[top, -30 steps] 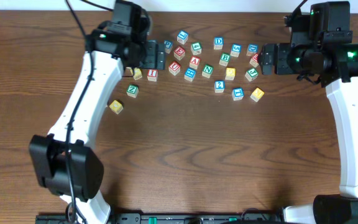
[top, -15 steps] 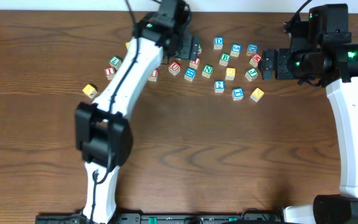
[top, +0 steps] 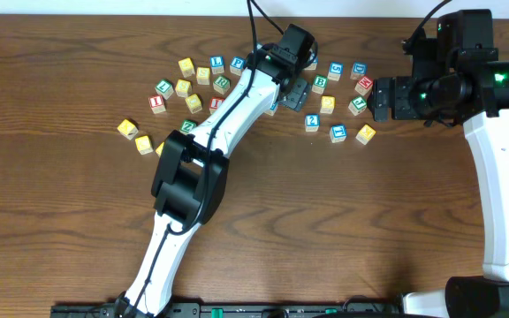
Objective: Spell out AI2
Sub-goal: 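Lower the left gripper onto the red A block and close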
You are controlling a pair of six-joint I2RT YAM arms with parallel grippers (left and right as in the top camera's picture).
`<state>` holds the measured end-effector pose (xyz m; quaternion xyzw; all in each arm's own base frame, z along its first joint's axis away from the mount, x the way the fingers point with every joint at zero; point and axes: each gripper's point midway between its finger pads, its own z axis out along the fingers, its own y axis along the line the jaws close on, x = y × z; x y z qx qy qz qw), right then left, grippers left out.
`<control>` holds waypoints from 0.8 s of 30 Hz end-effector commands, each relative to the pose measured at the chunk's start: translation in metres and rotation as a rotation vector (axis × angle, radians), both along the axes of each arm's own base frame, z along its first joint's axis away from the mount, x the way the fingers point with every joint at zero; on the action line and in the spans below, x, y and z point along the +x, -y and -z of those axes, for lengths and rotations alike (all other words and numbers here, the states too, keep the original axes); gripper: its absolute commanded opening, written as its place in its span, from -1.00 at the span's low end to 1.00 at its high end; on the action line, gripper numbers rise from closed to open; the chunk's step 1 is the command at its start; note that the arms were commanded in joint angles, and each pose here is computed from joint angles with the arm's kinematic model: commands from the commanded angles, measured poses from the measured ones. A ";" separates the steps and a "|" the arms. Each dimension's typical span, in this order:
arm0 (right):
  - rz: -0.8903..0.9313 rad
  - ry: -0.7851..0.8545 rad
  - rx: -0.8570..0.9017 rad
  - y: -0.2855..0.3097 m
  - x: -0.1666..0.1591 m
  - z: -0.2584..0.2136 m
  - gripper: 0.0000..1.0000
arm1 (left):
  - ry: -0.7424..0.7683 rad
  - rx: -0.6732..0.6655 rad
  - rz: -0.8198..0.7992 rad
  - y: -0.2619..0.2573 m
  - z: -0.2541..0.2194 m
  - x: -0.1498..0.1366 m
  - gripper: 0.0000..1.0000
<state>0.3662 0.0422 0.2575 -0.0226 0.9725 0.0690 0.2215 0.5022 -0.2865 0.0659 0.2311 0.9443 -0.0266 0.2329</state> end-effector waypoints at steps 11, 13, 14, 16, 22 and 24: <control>-0.004 -0.013 -0.009 0.003 -0.004 0.000 0.98 | 0.080 -0.056 -0.109 -0.010 -0.006 0.033 0.55; -0.003 -0.014 -0.010 0.003 -0.004 0.000 0.99 | 0.078 -0.054 -0.108 -0.009 0.000 0.033 0.55; -0.004 -0.014 -0.010 0.003 -0.004 0.000 0.99 | 0.078 -0.054 -0.108 -0.009 0.003 0.034 0.55; -0.003 -0.017 -0.010 0.003 -0.005 0.001 0.98 | 0.073 -0.052 -0.108 -0.008 0.009 0.035 0.55; -0.004 -0.021 -0.010 0.003 -0.006 0.001 0.99 | 0.076 -0.053 -0.113 -0.009 0.015 0.038 0.42; -0.004 -0.022 -0.010 0.003 -0.006 0.001 0.99 | 0.088 -0.061 -0.118 -0.010 0.014 0.042 0.39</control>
